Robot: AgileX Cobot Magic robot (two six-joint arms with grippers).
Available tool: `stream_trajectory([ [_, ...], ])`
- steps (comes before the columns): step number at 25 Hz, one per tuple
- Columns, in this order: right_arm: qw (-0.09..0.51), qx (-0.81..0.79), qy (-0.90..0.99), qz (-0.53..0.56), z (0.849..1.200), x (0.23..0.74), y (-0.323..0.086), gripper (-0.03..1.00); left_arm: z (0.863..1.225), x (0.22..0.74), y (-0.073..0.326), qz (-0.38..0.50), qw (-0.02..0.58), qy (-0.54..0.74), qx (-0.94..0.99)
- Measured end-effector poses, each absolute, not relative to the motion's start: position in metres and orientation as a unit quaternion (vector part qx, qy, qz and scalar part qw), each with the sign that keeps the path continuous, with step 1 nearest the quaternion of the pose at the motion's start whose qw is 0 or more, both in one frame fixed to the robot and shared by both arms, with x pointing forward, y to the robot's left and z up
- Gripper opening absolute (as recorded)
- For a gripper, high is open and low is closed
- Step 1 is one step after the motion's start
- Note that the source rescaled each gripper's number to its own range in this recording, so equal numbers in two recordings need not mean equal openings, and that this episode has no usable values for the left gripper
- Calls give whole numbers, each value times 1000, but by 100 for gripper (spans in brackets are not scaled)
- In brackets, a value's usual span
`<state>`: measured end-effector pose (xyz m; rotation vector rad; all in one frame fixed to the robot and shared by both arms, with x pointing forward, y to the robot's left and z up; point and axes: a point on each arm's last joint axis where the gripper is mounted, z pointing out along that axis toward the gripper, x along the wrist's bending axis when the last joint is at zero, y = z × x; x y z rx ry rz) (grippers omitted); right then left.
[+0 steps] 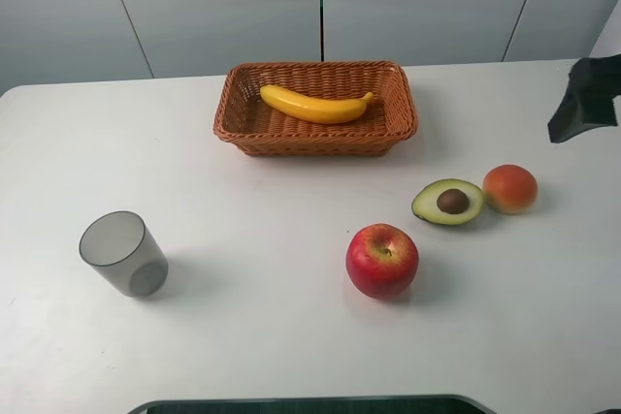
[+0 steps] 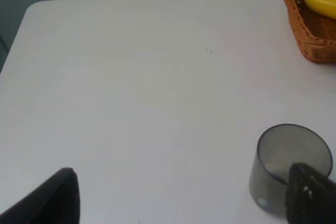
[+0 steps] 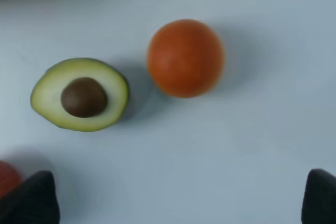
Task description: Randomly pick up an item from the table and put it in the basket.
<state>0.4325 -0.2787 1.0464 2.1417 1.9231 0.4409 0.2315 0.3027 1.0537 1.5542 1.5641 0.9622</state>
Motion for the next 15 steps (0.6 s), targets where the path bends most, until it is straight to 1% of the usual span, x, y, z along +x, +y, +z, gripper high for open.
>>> stream_trajectory([
  [10, 202, 704, 630, 257, 1096, 368, -289, 100, 1054, 231, 303, 373, 360, 607, 603],
  [15, 219, 681, 648, 262, 1104, 337, -292, 100, 1054, 231, 303, 373, 360, 607, 603],
])
